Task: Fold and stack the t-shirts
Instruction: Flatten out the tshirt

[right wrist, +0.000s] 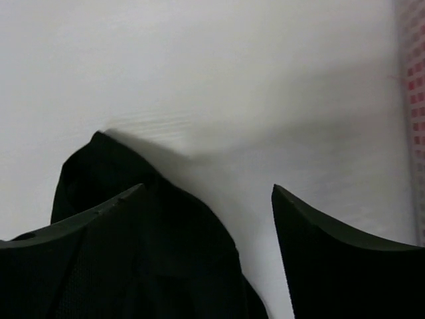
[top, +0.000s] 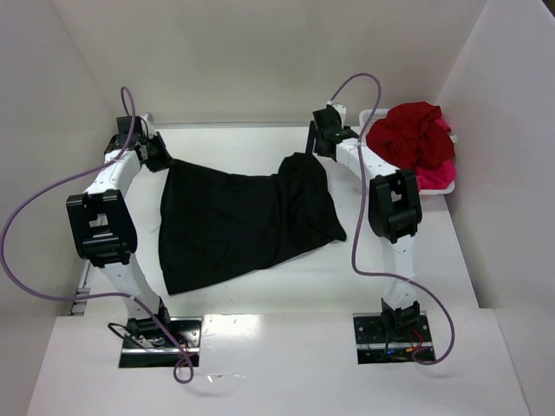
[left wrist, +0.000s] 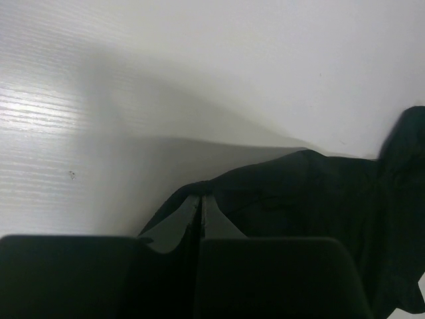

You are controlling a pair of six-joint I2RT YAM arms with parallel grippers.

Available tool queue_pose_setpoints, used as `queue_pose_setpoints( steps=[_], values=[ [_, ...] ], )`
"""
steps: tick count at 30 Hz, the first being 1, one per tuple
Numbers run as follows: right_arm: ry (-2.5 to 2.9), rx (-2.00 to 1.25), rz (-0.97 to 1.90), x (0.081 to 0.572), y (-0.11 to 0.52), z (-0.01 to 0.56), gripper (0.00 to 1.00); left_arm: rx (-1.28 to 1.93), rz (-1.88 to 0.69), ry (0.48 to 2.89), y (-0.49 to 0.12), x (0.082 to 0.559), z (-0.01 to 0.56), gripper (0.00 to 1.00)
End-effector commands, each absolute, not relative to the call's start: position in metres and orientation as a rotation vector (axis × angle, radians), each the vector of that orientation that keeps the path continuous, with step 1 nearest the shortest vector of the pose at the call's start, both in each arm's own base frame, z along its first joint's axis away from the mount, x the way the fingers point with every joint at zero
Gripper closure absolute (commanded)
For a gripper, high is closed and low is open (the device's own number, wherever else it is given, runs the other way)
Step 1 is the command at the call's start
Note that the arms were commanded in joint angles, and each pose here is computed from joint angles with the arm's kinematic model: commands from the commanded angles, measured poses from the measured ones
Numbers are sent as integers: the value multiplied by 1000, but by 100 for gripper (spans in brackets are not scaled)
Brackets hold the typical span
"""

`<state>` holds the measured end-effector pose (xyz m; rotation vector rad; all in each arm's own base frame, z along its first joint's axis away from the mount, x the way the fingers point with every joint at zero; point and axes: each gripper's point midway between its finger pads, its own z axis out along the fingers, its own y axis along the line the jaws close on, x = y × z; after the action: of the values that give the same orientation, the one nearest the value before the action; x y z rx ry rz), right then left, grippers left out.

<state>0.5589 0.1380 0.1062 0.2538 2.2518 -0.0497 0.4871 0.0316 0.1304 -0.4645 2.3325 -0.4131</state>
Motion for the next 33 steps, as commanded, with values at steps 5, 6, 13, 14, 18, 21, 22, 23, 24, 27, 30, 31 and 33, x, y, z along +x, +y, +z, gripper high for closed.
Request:
queue_pose_setpoints(
  steps=[5, 6, 13, 14, 18, 21, 22, 23, 24, 27, 30, 31, 33],
  values=[
    [2179, 38, 177, 549, 192, 149, 17, -410, -424, 2286, 34, 494, 145, 100],
    [2171, -2, 172, 548, 198, 153, 17, -410, -424, 2286, 34, 494, 145, 100],
    [2205, -19, -11, 541, 195, 127, 20, -398, -432, 2295, 32, 492, 144, 100],
    [2217, 16, -18, 541, 184, 125, 20, -398, -432, 2295, 32, 492, 144, 100],
    [2234, 91, -32, 534, 158, 119, 22, -398, -432, 2295, 32, 492, 144, 100],
    [2264, 132, -37, 526, 144, 106, 22, -393, -442, 2295, 31, 492, 144, 100],
    [2271, 142, -47, 525, 138, 102, 22, -383, -438, 2296, 31, 492, 144, 100],
    [2271, 153, -42, 525, 138, 102, 22, -382, -438, 2296, 31, 492, 144, 100],
    [2260, 155, -36, 527, 139, 104, 24, -378, -448, 2295, 30, 492, 144, 100],
    [2253, 133, 24, 533, 144, 103, 25, -378, -448, 2295, 30, 492, 144, 100],
    [2243, 96, 83, 538, 155, 102, 28, -378, -448, 2295, 30, 492, 144, 100],
    [2234, 97, 86, 540, 155, 106, 28, -378, -448, 2295, 30, 492, 144, 100],
    [2223, 75, 146, 544, 166, 110, 31, -378, -448, 2295, 30, 492, 144, 100]
  ],
)
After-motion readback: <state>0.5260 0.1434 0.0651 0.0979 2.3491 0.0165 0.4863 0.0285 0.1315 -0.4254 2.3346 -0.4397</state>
